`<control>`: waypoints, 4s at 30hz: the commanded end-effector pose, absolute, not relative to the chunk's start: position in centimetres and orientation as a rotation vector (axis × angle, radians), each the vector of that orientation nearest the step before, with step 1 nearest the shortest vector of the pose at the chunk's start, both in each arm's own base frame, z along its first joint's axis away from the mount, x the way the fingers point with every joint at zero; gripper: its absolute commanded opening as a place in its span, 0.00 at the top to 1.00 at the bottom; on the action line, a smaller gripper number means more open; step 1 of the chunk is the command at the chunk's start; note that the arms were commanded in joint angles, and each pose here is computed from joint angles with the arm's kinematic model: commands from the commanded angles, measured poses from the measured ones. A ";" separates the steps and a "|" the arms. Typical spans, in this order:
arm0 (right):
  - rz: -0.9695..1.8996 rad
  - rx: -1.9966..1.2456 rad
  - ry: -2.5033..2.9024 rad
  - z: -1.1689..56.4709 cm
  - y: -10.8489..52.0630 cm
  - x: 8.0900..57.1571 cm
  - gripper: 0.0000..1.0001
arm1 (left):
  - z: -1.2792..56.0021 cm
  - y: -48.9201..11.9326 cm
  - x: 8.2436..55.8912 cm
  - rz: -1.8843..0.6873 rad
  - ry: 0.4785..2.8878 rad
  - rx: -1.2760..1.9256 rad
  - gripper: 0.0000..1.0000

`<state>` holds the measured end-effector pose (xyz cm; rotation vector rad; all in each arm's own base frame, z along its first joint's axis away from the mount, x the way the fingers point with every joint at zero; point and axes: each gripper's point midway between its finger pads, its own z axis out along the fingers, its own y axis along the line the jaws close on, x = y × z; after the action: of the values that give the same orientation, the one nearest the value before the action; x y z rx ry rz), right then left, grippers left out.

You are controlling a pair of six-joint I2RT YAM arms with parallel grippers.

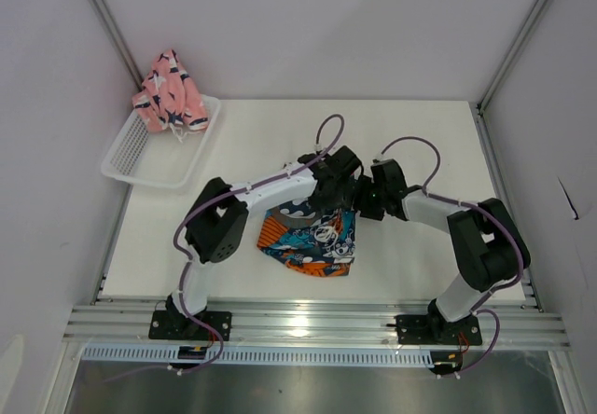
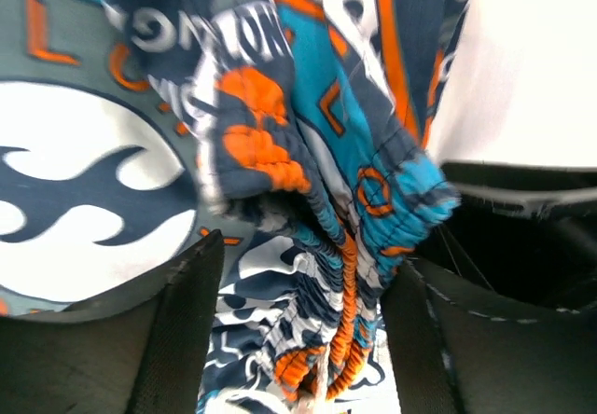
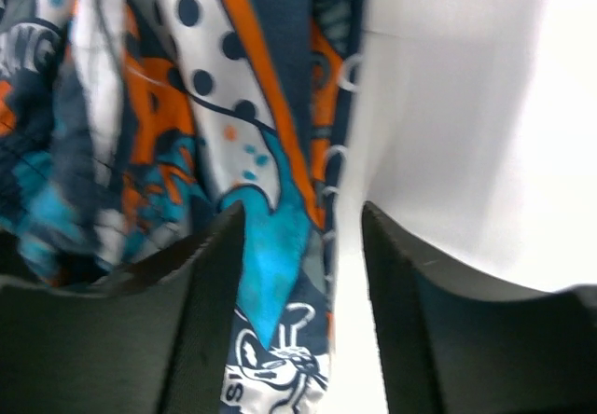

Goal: Fold and stack the shorts
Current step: Fold the shorts

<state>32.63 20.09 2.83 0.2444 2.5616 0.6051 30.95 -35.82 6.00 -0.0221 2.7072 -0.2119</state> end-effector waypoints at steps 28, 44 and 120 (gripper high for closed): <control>1.257 0.134 2.190 10.9 21.0 32.8 0.18 | 17.2 -27.0 33.5 -0.669 2.449 0.049 0.01; 1.232 0.074 2.256 8.4 24.5 36.0 0.31 | 12.8 -33.0 25.1 -0.677 2.393 0.365 0.04; 1.277 -0.196 2.336 4.8 28.1 41.7 0.67 | 4.9 -34.3 20.2 0.144 2.284 0.668 0.17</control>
<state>40.68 28.51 4.18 -0.1801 2.3603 1.3365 19.61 -33.93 3.12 0.7125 2.2994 0.2107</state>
